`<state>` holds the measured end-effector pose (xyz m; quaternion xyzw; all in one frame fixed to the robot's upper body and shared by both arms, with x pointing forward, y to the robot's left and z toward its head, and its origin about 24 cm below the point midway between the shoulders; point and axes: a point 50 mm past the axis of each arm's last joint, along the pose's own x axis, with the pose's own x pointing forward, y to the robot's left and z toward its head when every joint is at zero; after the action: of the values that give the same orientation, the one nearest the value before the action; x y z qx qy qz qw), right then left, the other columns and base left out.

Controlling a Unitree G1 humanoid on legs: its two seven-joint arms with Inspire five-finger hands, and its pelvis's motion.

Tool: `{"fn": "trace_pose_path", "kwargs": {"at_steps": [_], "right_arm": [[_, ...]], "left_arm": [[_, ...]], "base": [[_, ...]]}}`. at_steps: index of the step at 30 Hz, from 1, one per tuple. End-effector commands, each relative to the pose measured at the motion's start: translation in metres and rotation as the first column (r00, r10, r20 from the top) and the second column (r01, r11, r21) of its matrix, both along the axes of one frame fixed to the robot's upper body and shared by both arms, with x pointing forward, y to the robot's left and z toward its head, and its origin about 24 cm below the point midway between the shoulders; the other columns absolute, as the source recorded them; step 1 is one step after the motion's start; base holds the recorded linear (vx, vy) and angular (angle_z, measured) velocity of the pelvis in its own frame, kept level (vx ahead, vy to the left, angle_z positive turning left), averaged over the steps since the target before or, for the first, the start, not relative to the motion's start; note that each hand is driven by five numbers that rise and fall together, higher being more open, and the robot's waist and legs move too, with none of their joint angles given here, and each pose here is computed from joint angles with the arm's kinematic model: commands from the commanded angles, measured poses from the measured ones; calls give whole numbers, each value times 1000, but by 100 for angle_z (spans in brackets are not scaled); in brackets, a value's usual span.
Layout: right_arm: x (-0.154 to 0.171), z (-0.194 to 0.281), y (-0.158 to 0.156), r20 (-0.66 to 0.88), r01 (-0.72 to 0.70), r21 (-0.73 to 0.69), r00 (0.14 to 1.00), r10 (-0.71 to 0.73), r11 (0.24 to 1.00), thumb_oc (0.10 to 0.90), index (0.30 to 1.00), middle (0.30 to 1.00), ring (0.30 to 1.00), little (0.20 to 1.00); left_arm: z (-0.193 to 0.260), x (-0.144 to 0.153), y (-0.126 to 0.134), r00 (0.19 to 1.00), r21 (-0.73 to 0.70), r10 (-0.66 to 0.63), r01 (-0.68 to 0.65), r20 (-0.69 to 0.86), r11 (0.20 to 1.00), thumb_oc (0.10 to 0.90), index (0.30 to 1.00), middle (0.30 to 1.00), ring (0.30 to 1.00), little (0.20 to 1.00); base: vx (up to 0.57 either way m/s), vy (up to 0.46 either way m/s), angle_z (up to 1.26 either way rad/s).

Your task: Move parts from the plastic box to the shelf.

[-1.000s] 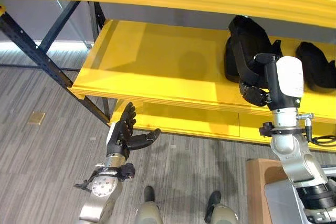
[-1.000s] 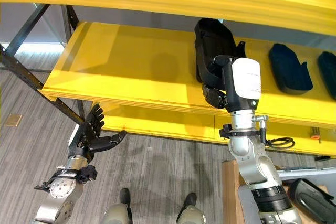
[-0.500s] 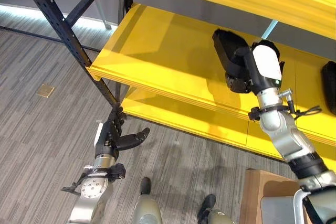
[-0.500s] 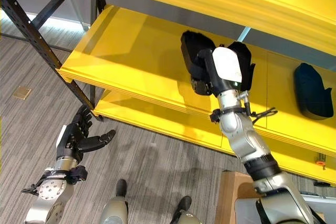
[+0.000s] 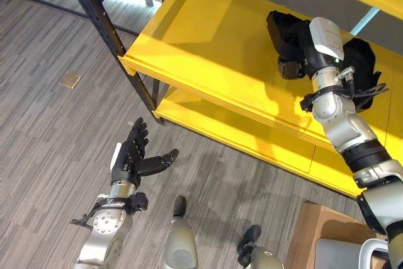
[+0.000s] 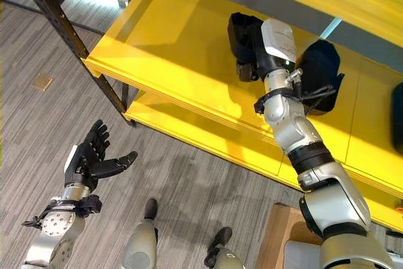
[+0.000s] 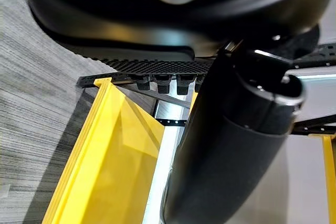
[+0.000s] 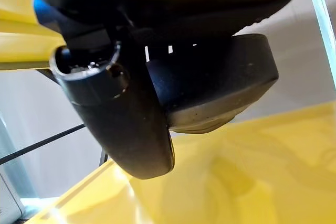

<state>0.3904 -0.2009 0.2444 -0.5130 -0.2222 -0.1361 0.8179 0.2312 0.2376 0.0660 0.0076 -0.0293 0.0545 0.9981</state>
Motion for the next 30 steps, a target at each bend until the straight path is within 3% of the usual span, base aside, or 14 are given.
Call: {"fn": "trace_pose_path", "kwargs": {"at_steps": [1, 11, 17, 26, 30], "right_arm": [[-13, 92, 24, 331, -74, 3, 941, 69, 997, 400, 300, 300, 300, 300], [-2, 98, 14, 294, -80, 181, 956, 24, 980, 400, 300, 300, 300, 300], [7, 98, 3, 258, -91, 380, 966, -11, 920, 400, 300, 300, 300, 300], [9, 95, -20, 236, -6, 475, 964, -120, 880, 400, 300, 300, 300, 300], [12, 84, -22, 226, 4, 576, 960, -164, 818, 400, 300, 300, 300, 300]], "left_arm": [[59, 1, -6, 953, 48, -87, 76, 290, 996, 900, 1000, 1000, 1000, 1000], [62, 4, -9, 949, 58, -109, 97, 296, 994, 900, 1000, 1000, 1000, 1000], [62, 8, -15, 946, 60, -138, 126, 292, 990, 900, 1000, 1000, 1000, 1000], [65, 12, -21, 940, 59, -151, 140, 305, 988, 900, 1000, 1000, 1000, 1000], [68, 15, -24, 936, 58, -150, 139, 317, 989, 900, 1000, 1000, 1000, 1000]], "base": [[-34, 5, 32], [-13, 6, 18], [-4, 16, 7], [1, 12, 5], [0, 8, 1]]}}
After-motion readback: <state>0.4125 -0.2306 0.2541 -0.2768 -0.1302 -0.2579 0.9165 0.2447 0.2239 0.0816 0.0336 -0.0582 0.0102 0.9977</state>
